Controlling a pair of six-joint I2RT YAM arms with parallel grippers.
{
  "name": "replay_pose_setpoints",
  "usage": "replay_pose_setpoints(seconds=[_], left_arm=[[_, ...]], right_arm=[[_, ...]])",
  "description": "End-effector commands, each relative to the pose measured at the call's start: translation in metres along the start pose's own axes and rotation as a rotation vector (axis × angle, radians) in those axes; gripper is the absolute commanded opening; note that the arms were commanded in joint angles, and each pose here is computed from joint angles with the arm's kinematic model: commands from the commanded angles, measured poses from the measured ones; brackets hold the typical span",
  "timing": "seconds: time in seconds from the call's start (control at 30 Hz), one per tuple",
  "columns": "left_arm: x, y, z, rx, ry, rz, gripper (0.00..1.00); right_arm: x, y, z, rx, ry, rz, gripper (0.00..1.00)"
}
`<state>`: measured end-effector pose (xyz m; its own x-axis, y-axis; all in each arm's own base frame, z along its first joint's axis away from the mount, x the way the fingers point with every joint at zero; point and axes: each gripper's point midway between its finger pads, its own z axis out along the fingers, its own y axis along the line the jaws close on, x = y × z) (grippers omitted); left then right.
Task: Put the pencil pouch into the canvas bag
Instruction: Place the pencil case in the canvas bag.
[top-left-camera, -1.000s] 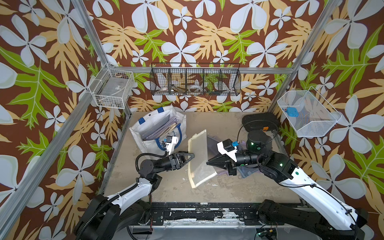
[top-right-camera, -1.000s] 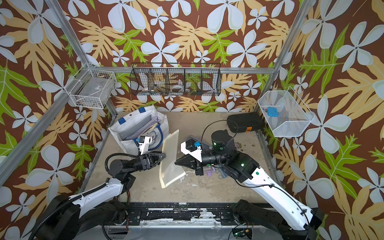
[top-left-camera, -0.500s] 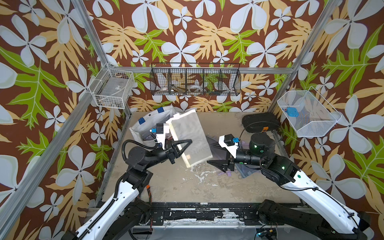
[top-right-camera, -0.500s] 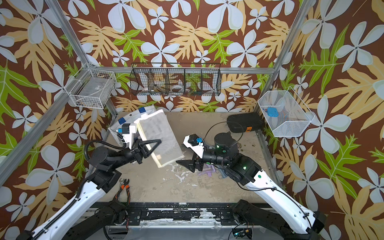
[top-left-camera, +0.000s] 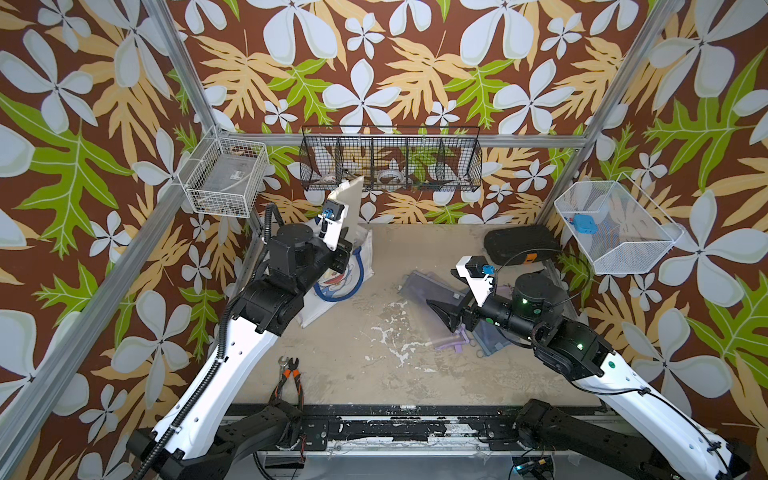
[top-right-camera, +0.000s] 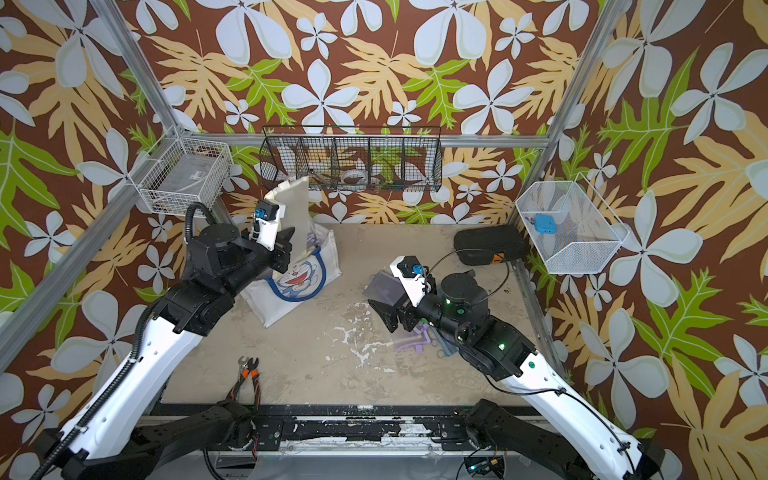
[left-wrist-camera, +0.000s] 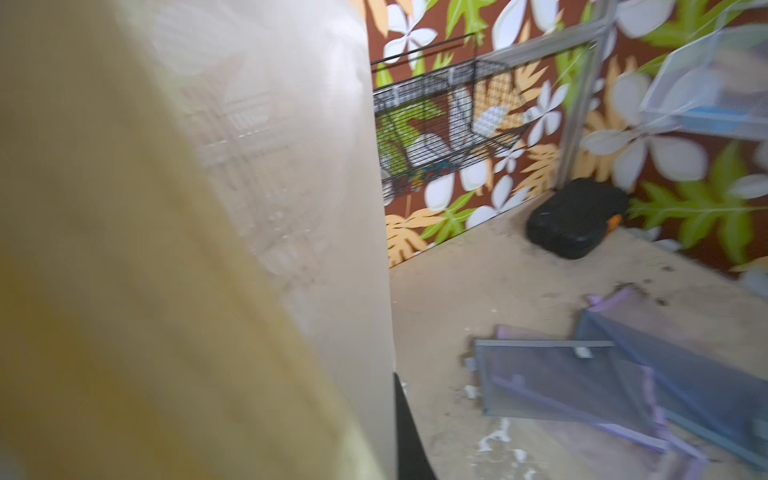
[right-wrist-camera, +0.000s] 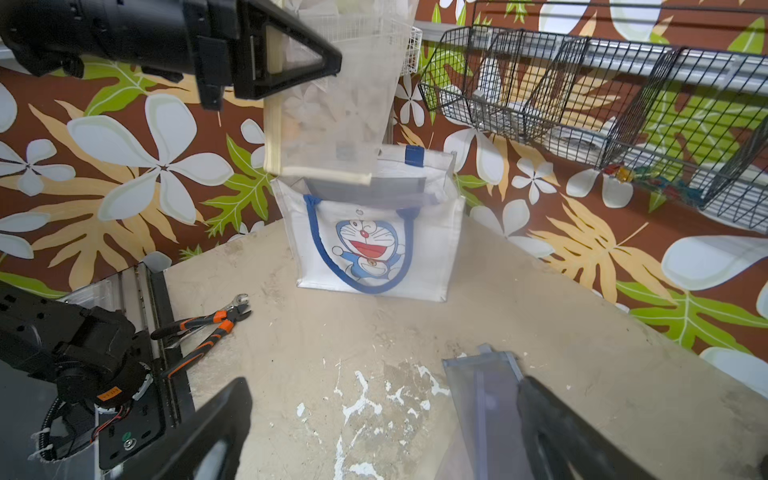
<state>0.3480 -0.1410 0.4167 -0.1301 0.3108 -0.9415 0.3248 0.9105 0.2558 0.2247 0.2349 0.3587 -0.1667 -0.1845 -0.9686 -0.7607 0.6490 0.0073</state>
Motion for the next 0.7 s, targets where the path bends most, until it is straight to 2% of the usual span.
replay_pose_setpoints(seconds=[0.0,0.07,0.17,0.4,0.67], left_arm=[[0.023,0.039,0.009,-0.237,0.131,0.229,0.00],[0.031,0.048,0.016,-0.298,0.154,0.289,0.00],[0.046,0.054,0.031,-0.315,0.184,0.346,0.00],[0.079,0.039,0.063,-0.226,0.241,0.453,0.00],[0.107,0.034,0.073,-0.163,0.295,0.446,0.00]], right_arm=[[0.000,-0.009,-0.004,0.051,-0.004,0.014,1.00],[-0.001,-0.010,-0.008,0.056,-0.014,0.003,1.00],[-0.003,-0.011,-0.012,0.059,-0.027,-0.003,1.00],[-0.008,-0.012,-0.020,0.064,-0.052,-0.006,0.98],[-0.020,-0.013,-0.025,0.060,-0.069,-0.042,0.98]])
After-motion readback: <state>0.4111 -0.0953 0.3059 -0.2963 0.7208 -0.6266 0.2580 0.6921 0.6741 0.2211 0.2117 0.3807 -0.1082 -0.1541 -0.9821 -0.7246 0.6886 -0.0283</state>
